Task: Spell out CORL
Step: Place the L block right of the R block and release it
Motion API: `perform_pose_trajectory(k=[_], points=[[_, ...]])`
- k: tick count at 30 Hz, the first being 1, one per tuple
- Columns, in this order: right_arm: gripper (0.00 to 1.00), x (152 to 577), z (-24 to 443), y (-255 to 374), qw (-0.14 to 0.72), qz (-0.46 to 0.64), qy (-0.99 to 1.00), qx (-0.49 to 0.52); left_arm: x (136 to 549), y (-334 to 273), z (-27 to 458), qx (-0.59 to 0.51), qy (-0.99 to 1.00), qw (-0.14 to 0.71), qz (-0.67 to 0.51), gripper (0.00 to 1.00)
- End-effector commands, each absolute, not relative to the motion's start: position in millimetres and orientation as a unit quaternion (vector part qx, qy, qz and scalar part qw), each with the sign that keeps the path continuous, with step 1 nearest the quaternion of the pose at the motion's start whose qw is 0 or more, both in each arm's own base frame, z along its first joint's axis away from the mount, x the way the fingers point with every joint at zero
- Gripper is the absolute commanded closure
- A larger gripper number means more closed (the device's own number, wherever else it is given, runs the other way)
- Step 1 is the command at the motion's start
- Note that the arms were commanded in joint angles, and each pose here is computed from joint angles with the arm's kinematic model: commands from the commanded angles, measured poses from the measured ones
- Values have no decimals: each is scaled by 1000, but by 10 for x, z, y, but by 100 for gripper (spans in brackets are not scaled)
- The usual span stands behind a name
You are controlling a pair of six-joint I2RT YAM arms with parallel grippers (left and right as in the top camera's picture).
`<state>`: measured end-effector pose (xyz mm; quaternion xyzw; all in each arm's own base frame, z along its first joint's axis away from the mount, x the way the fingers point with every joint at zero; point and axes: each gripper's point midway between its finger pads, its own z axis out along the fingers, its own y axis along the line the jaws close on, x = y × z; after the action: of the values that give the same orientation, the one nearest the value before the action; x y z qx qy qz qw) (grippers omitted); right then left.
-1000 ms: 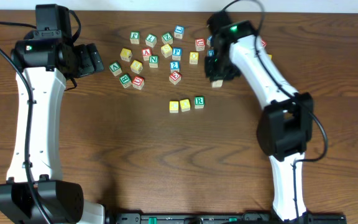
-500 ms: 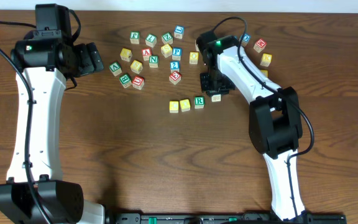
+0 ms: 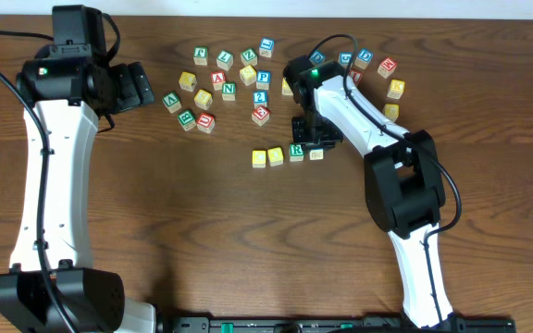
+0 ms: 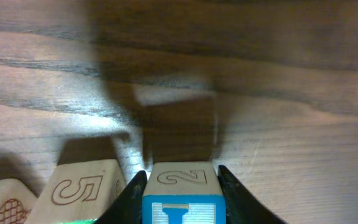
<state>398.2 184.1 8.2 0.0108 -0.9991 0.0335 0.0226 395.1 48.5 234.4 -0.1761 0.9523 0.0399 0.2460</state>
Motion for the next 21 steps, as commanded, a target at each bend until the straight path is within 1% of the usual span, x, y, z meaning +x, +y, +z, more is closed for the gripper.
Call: perform_pose_trajectory(k=[1, 2, 5, 14, 21], points=[[58, 3935, 39, 1823, 28, 41, -999, 8, 3947, 514, 2301, -171, 955, 239, 49, 1], [56, 3932, 39, 1825, 29, 40, -999, 8, 3947, 514, 2301, -170, 955, 239, 49, 1], [54, 3918, 40, 1825, 33, 39, -999, 7, 3947, 514, 2301, -170, 955, 239, 49, 1], [55, 3930, 108, 1878, 35, 25, -999, 12, 3947, 514, 2301, -170, 955, 239, 49, 1], [52, 3909, 160, 1863, 42, 27, -998, 24, 3946, 514, 2300, -170, 955, 239, 49, 1]])
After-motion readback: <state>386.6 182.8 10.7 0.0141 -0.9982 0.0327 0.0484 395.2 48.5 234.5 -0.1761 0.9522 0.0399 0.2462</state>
